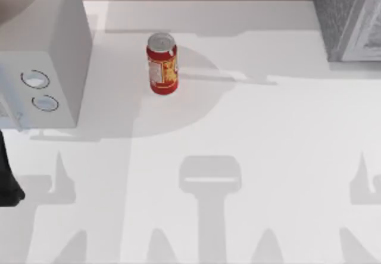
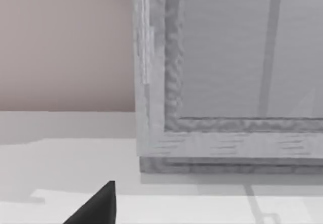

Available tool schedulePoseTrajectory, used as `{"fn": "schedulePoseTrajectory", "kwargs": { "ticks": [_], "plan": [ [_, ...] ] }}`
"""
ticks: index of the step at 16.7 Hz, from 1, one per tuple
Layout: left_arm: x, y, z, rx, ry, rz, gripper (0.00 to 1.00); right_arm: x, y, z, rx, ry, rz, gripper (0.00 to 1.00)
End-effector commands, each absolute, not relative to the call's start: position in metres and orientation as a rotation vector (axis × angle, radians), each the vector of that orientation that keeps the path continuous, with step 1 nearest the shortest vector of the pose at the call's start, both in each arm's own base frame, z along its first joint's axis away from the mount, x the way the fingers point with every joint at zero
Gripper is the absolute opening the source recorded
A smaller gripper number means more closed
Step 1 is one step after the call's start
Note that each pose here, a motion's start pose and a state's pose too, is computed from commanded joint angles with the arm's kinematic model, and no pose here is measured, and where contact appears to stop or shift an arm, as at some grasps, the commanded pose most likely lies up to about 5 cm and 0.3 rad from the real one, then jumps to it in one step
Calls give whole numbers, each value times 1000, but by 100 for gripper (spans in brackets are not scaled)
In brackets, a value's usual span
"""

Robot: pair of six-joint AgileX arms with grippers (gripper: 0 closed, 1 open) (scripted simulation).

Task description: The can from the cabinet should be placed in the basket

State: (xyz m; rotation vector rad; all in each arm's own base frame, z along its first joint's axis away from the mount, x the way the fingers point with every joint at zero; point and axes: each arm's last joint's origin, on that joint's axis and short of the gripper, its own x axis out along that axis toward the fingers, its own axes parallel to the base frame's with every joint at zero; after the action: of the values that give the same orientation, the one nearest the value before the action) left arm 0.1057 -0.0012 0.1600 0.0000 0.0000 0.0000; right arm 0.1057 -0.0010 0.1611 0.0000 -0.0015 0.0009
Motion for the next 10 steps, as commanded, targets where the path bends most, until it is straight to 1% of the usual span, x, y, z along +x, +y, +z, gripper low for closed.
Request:
{"fn": "schedulePoseTrajectory", "kwargs": {
  "ticks": [5,10],
  "plan": [
    [106,-1,160,0,0,0,100,114,-12,177,-6,-29,0,100],
    [106,-1,160,0,0,0,100,140,-46,200,-18,-40,-3,100]
  ]
}}
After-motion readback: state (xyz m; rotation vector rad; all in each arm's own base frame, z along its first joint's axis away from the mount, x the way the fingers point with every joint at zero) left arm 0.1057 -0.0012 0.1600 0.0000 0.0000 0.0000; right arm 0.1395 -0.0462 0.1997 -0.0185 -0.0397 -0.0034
